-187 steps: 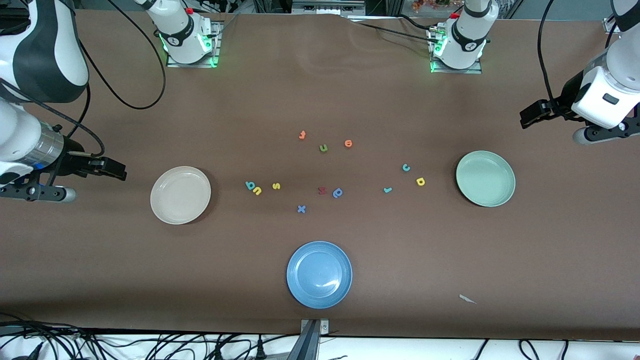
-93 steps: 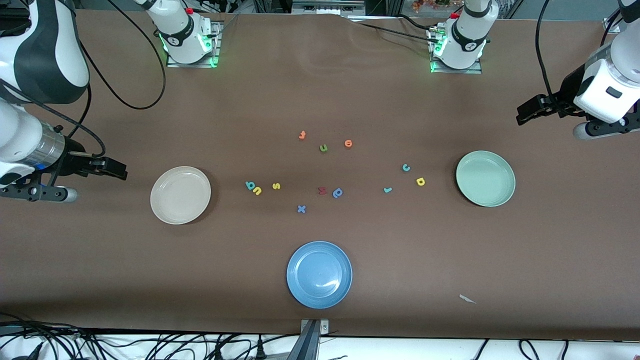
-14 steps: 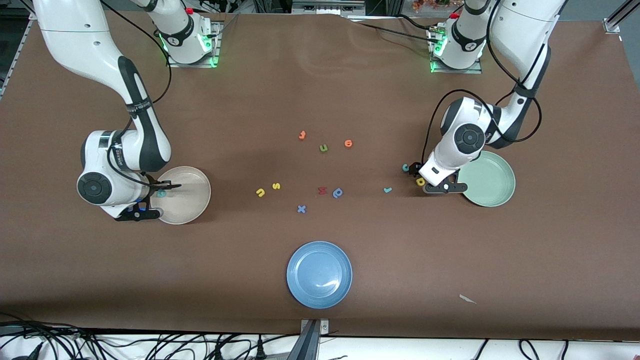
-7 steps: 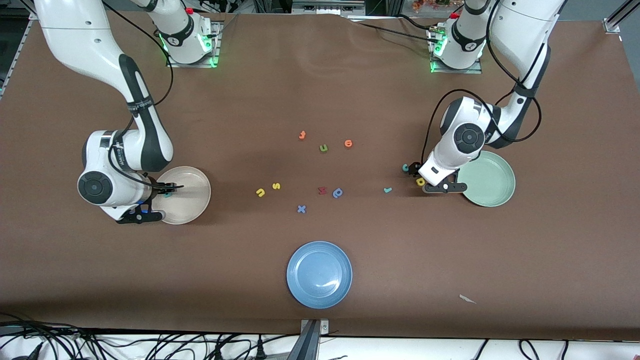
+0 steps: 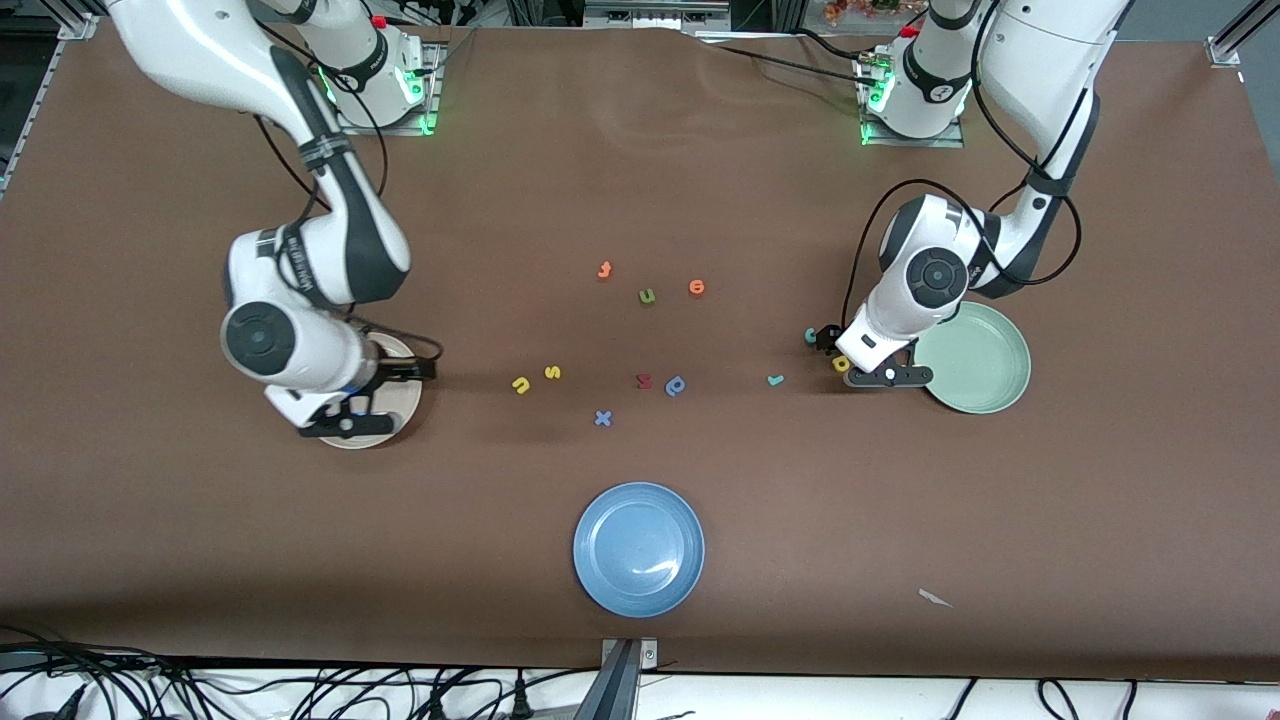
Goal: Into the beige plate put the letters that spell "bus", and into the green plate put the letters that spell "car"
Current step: 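Grasp the yellow a with the left gripper while the right gripper reaches the u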
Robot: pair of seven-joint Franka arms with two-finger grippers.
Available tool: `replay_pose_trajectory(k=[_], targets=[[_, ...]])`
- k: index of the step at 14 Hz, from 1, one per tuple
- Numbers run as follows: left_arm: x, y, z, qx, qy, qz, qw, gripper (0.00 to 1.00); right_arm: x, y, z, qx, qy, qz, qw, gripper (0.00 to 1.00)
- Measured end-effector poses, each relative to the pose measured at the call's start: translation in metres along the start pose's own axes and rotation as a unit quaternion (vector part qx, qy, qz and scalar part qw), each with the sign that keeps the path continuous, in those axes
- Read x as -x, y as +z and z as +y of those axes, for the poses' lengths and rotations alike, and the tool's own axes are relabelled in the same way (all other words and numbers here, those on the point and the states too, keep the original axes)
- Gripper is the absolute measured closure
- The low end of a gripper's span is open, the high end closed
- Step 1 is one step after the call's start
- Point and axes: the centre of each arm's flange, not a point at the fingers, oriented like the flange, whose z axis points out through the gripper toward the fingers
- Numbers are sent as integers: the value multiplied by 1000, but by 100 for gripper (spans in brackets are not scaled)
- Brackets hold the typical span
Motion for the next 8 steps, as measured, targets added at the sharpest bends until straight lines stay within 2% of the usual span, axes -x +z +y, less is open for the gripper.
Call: replay_pose_trajectory(k=[2,8], targets=[[0,5,0,0,0,-1,1000,0,6,4,-37,-6,-23,14,1000,0],[-5,7,2,5,0,9,1000,0,21,67,-112,-5,-65,24,998,1]])
